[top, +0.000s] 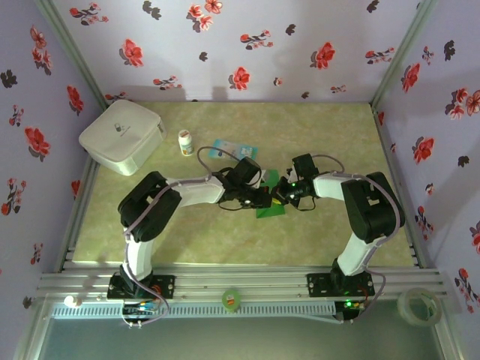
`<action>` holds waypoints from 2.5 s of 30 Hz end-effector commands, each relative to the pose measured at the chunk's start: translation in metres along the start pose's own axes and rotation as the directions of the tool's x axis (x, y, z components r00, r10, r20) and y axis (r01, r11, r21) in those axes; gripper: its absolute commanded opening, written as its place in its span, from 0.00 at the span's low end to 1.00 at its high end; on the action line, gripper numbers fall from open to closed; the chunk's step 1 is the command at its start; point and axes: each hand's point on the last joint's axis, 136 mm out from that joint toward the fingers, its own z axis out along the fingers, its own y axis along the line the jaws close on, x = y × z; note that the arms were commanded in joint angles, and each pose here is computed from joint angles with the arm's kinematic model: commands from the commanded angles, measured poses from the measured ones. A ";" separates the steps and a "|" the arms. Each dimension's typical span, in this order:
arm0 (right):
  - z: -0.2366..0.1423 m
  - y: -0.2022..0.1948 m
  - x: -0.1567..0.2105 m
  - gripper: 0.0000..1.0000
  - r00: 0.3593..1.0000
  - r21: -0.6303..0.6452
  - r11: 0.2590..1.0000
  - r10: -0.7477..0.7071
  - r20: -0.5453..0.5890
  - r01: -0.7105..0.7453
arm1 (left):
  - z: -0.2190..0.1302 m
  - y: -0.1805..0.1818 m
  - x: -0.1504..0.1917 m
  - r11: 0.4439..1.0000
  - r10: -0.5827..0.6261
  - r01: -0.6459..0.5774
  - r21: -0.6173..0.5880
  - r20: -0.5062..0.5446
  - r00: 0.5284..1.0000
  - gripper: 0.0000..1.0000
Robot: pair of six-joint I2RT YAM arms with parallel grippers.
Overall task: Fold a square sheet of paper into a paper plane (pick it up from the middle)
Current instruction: Fold the triangle a second time at the center of the table.
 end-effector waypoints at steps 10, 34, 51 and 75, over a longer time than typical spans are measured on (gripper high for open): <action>0.001 -0.045 0.007 0.00 0.997 0.153 0.986 0.072 0.008 -0.072 | 0.016 0.024 0.017 0.999 -0.033 0.031 -0.043 -0.053 0.998 0.00; 0.000 -0.057 0.010 0.00 0.998 0.208 0.976 0.062 0.008 -0.063 | 0.005 0.052 0.072 0.993 -0.098 0.089 -0.081 -0.113 0.989 0.00; -0.003 -0.048 0.008 0.00 0.998 0.175 0.982 0.064 0.022 -0.067 | -0.047 -0.002 0.028 0.996 -0.021 0.015 0.092 0.071 0.997 0.01; -0.012 0.003 -0.004 0.00 0.998 -0.024 0.999 0.023 0.055 -0.022 | 0.022 0.069 0.051 0.991 -0.102 0.095 -0.091 -0.074 0.992 0.00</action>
